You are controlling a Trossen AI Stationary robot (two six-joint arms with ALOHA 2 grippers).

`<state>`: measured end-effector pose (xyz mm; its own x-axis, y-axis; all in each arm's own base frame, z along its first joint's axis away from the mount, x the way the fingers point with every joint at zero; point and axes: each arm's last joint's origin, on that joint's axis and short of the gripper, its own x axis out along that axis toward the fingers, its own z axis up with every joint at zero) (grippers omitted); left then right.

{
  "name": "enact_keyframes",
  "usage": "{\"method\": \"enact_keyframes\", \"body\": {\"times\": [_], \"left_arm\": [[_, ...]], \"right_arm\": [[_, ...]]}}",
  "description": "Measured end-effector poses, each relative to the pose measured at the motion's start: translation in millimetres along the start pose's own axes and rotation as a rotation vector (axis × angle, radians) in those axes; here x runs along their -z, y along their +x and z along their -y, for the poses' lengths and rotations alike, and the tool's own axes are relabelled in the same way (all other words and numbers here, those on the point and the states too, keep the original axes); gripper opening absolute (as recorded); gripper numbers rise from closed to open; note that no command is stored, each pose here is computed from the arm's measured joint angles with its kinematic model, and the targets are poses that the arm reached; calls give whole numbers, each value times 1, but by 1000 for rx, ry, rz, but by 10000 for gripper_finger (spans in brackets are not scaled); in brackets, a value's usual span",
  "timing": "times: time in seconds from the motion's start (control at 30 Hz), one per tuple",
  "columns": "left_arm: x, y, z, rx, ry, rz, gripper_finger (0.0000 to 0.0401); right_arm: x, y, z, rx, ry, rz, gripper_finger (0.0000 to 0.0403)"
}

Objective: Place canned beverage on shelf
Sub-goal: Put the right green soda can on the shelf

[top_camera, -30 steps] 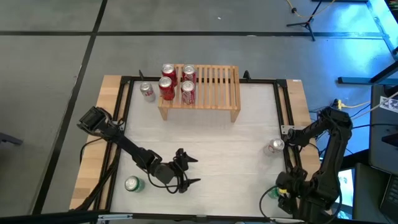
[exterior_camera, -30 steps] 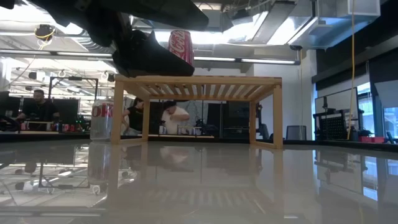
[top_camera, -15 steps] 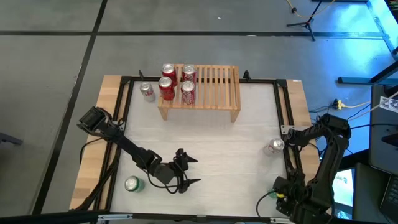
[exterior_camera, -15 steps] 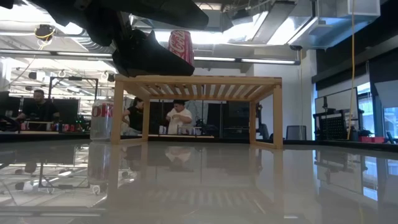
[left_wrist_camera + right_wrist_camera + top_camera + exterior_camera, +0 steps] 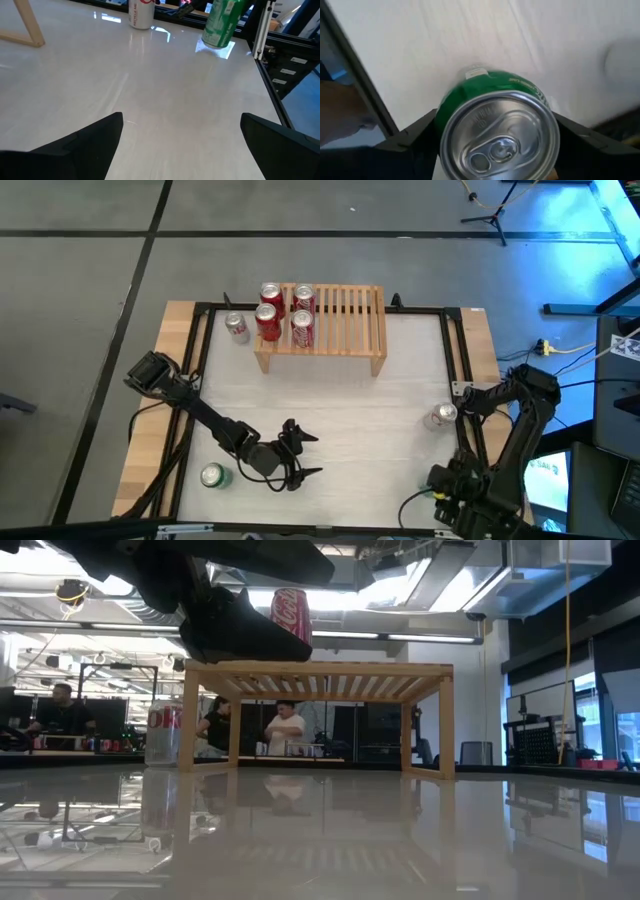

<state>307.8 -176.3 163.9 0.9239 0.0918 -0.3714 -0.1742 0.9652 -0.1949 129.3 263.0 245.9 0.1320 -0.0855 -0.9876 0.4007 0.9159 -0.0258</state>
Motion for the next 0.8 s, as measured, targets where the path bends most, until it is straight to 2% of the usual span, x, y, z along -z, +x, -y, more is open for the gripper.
{"method": "enact_keyframes", "body": {"times": [0.23,0.43,0.6,0.8], "left_arm": [[5,-6,8,22,-2,-10,394],[1,-19,10,-14,50,-16,394],[-1,-31,18,6,160,-8,394],[4,-33,20,25,183,-40,394]], "right_arm": [[-56,-35,3,11,-154,119,288],[-116,-69,22,56,-253,216,288],[-173,-96,51,42,-229,281,288],[-228,-115,100,37,-159,313,288]]}}
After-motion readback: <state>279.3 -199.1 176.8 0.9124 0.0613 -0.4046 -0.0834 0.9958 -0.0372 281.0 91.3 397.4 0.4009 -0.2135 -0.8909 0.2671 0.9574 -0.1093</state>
